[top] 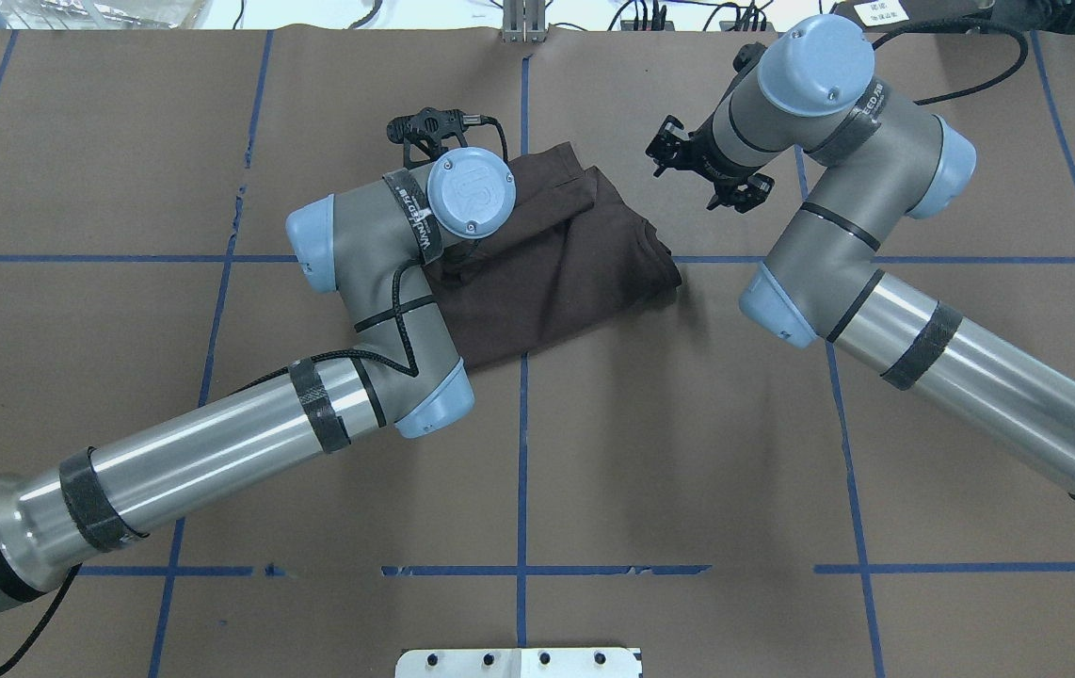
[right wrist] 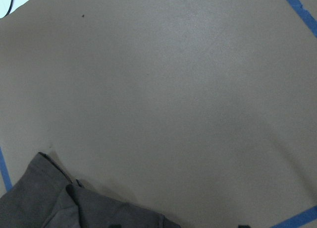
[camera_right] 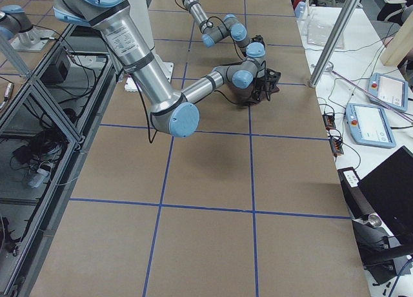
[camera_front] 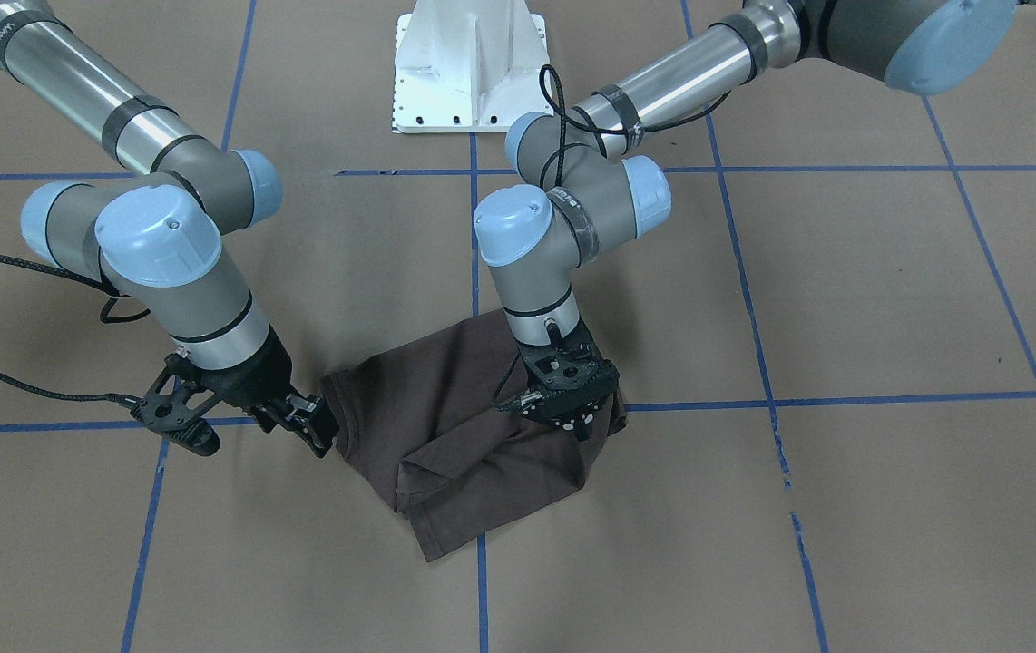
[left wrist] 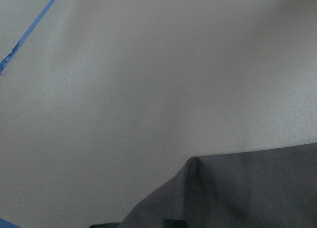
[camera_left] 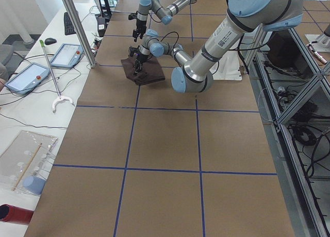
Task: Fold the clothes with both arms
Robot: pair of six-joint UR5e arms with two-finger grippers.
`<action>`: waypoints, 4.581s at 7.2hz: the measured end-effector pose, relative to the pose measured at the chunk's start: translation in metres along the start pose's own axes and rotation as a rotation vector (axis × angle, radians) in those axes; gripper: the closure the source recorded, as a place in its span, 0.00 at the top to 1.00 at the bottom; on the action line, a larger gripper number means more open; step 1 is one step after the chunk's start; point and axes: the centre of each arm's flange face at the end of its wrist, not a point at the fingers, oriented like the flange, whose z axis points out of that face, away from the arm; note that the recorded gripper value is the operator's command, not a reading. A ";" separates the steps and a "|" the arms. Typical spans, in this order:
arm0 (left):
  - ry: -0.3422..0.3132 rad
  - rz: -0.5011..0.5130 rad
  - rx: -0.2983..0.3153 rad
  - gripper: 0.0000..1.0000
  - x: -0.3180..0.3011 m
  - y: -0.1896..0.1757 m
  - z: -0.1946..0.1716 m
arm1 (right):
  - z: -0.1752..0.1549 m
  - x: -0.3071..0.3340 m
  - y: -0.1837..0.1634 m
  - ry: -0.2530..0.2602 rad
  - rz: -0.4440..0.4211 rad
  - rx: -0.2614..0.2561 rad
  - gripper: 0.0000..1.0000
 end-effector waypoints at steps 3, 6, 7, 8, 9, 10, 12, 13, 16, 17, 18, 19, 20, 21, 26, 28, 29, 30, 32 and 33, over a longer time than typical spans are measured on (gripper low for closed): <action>0.020 0.011 0.013 0.54 0.003 -0.002 -0.011 | -0.001 0.001 -0.001 0.000 0.002 0.002 0.86; -0.021 0.027 0.055 0.48 0.001 -0.002 0.005 | -0.002 0.006 -0.001 0.000 0.003 0.003 0.86; -0.030 0.031 0.056 0.47 0.002 -0.001 0.009 | -0.001 0.008 -0.002 0.002 0.004 0.003 0.86; -0.032 0.035 0.055 0.47 0.003 0.002 0.010 | 0.000 0.010 -0.002 0.004 0.004 0.002 0.86; -0.034 0.040 0.051 0.46 0.006 0.006 0.010 | 0.000 0.011 -0.002 0.005 0.004 0.002 0.86; -0.039 0.046 0.048 0.30 0.009 0.011 0.012 | 0.001 0.012 -0.002 0.007 0.004 0.002 0.86; -0.048 0.053 0.045 0.00 0.011 0.014 0.014 | 0.004 0.018 -0.003 0.015 0.007 0.001 0.86; -0.048 0.068 0.045 0.00 0.013 0.014 0.012 | 0.005 0.019 -0.004 0.016 0.008 0.001 0.86; -0.057 0.110 0.047 0.00 0.013 0.008 0.009 | 0.007 0.021 -0.003 0.020 0.008 0.000 0.86; -0.060 0.118 0.049 0.00 0.011 0.004 0.010 | 0.007 0.021 -0.003 0.021 0.008 0.000 0.86; -0.065 0.131 0.053 0.00 0.008 -0.004 0.011 | 0.007 0.020 -0.002 0.020 0.008 0.000 0.86; -0.071 0.150 0.061 0.00 0.002 -0.018 0.013 | 0.007 0.020 -0.002 0.019 0.008 0.000 0.86; -0.082 0.172 0.074 0.00 -0.010 -0.037 0.019 | 0.006 0.019 -0.002 0.017 0.008 0.000 0.86; -0.086 0.192 0.096 0.00 -0.030 -0.053 0.033 | 0.005 0.018 -0.001 0.015 0.008 0.000 0.86; -0.015 0.278 0.155 0.24 -0.101 -0.054 0.089 | -0.005 0.009 0.001 -0.004 0.002 0.015 0.87; 0.030 0.301 0.128 0.24 -0.114 -0.078 0.082 | -0.012 0.005 0.003 -0.017 -0.003 0.020 0.87; 0.065 0.302 0.102 0.21 -0.122 -0.089 0.069 | -0.014 0.005 0.004 -0.020 -0.003 0.021 0.86; 0.093 0.300 0.076 0.00 -0.126 -0.093 0.054 | -0.015 0.006 0.004 -0.020 -0.003 0.021 0.86; 0.144 0.296 0.020 0.00 -0.115 -0.091 0.029 | -0.020 0.009 0.001 -0.027 -0.002 0.022 0.86; 0.163 0.296 0.014 0.00 -0.105 -0.092 0.020 | -0.025 0.014 0.000 -0.031 -0.002 0.020 0.86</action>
